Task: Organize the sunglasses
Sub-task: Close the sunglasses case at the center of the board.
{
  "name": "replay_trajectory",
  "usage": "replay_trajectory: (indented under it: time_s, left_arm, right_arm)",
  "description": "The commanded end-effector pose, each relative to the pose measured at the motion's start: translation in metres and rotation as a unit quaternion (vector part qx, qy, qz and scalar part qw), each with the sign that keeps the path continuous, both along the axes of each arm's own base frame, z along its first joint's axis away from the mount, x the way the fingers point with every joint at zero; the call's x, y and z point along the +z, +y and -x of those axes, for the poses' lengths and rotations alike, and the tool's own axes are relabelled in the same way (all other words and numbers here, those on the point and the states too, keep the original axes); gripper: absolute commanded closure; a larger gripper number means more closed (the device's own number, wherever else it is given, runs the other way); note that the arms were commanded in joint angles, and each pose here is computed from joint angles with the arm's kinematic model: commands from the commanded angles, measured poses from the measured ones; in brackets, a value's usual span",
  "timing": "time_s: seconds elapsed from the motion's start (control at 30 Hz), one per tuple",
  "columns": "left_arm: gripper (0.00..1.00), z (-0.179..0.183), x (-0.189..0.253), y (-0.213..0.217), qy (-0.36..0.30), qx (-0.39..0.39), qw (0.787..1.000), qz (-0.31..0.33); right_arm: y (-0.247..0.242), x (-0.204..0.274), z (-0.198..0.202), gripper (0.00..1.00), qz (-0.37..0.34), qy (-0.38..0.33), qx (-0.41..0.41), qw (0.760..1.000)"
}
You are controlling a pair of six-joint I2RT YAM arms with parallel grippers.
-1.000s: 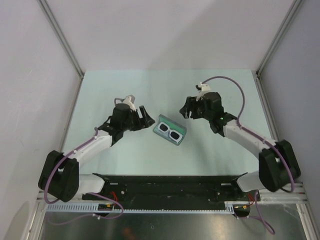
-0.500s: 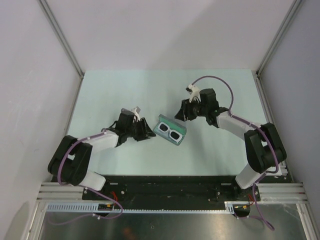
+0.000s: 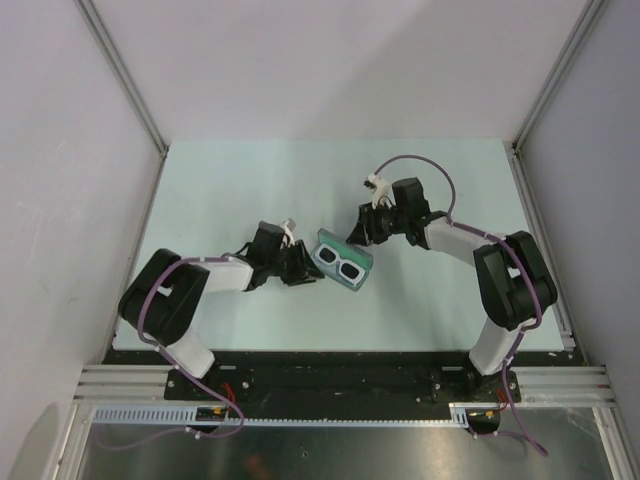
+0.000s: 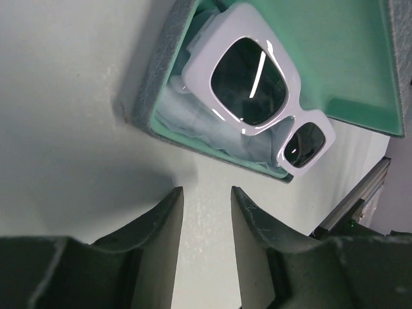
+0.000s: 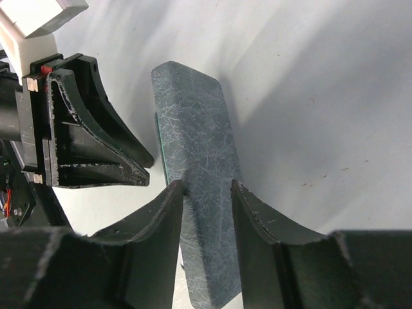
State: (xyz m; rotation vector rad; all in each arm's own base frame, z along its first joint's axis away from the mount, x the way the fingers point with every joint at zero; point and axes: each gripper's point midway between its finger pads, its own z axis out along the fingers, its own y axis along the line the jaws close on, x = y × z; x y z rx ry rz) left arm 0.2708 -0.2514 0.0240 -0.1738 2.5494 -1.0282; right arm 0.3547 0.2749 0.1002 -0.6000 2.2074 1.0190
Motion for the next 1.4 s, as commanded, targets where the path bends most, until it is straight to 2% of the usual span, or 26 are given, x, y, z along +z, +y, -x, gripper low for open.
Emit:
replay_trajectory:
  time_s: [0.0, 0.2, 0.4, 0.63, 0.8, 1.13, 1.37]
  left_arm:
    - [0.59, -0.01, 0.001, -0.008, -0.005, 0.009, 1.0, 0.0]
    - [0.59, -0.015, -0.001, -0.01, -0.005, 0.016, 1.0, -0.003]
    - [0.66, -0.019, -0.007, -0.013, 0.003, 0.019, 1.0, -0.005]
    - [0.67, -0.021, -0.009, -0.009, -0.002, 0.027, 1.0, -0.014]
    - [0.68, -0.023, -0.007, -0.009, -0.008, 0.026, 1.0, -0.015]
    - [0.68, -0.025, -0.009, -0.009, -0.009, 0.029, 0.999, -0.018]
    - [0.68, -0.021, -0.007, -0.004, -0.014, 0.031, 0.999, -0.022]
  right_arm:
    - [0.005, 0.014, -0.012, 0.6, -0.005, -0.032, 0.007, 0.999]
    - [0.014, 0.003, 0.0, 0.64, 0.0, -0.014, 0.029, 0.999]
    - [0.023, -0.008, 0.016, 0.66, 0.02, 0.009, 0.037, 0.999]
    - [0.027, -0.019, 0.026, 0.67, 0.055, 0.014, 0.033, 0.998]
    - [0.031, -0.026, 0.036, 0.83, 0.084, 0.009, 0.038, 0.996]
    - [0.031, -0.051, 0.046, 0.85, 0.137, 0.025, 0.022, 0.99]
    - [0.033, -0.054, 0.049, 0.85, 0.138, 0.033, 0.019, 0.99]
